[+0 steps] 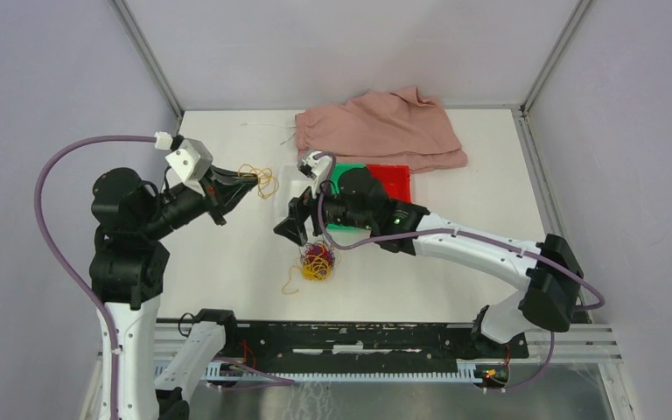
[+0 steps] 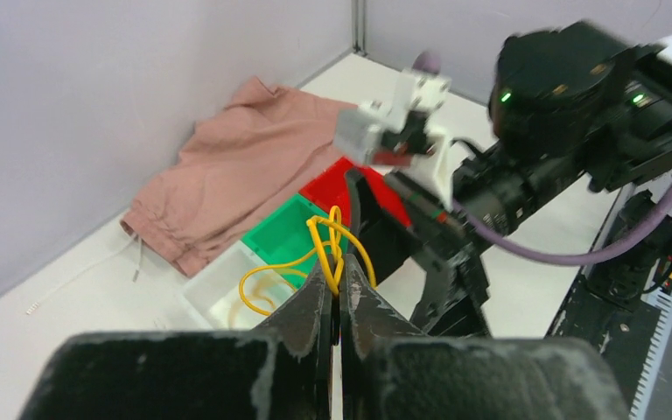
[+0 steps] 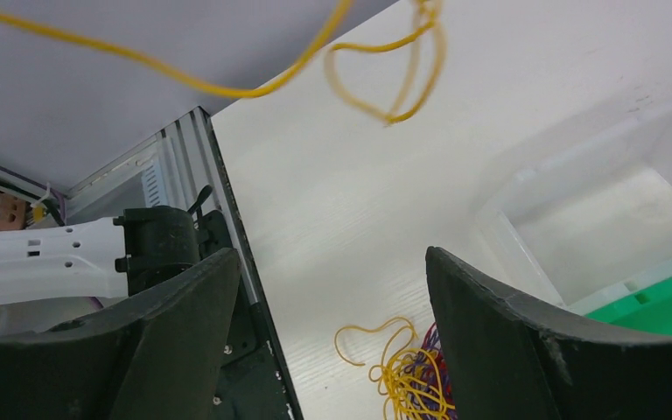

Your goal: Untangle the cables

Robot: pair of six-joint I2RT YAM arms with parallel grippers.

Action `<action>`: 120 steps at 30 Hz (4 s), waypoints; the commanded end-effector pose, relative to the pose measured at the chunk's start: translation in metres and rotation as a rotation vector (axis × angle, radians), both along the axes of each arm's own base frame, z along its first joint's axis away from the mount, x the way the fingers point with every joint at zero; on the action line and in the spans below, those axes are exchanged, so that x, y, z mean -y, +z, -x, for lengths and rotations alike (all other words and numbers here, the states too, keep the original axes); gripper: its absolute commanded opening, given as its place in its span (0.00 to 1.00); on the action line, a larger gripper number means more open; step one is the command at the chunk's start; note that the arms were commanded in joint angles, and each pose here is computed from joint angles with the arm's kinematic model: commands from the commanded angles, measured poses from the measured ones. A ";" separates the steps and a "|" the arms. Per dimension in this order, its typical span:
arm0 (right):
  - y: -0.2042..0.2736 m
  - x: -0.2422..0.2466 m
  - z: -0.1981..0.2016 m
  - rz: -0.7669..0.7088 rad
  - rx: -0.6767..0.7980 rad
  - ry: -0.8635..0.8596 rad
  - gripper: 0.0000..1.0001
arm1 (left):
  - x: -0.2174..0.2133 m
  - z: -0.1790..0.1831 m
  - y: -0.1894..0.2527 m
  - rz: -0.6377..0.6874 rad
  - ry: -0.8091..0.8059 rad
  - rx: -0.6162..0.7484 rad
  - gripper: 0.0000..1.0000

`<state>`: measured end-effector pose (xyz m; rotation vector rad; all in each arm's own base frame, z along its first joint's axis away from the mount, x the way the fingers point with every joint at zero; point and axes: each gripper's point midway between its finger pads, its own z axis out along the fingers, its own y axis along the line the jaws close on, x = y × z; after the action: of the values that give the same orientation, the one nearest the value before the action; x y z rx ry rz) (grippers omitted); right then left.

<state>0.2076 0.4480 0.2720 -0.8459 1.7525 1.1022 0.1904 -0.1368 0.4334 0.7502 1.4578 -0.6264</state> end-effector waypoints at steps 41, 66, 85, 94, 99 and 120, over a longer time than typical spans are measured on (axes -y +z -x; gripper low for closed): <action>0.075 0.090 -0.067 -0.031 0.059 -0.217 0.00 | -0.014 -0.015 -0.053 -0.019 0.116 -0.145 0.96; -0.108 0.228 -0.178 0.431 -0.193 -0.776 0.04 | -0.020 -0.005 -0.093 -0.104 0.117 -0.202 0.99; -0.055 0.217 -0.164 0.368 -0.236 -0.734 0.50 | -0.019 -0.008 -0.097 -0.118 0.107 -0.207 0.99; -0.070 0.104 -0.051 0.369 -0.167 -0.263 0.59 | -0.024 -0.018 -0.121 -0.158 0.122 -0.263 0.99; -0.109 0.077 -0.007 0.402 -0.236 -0.164 0.56 | -0.029 -0.022 -0.138 -0.204 0.136 -0.283 0.99; -0.139 0.039 0.007 0.337 -0.420 -0.162 0.55 | -0.020 -0.006 -0.145 -0.230 0.038 -0.286 0.99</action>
<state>0.2066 0.3855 0.1029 -0.8098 2.4288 0.7712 0.1979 -0.1131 0.2836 0.7747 1.8768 -0.5601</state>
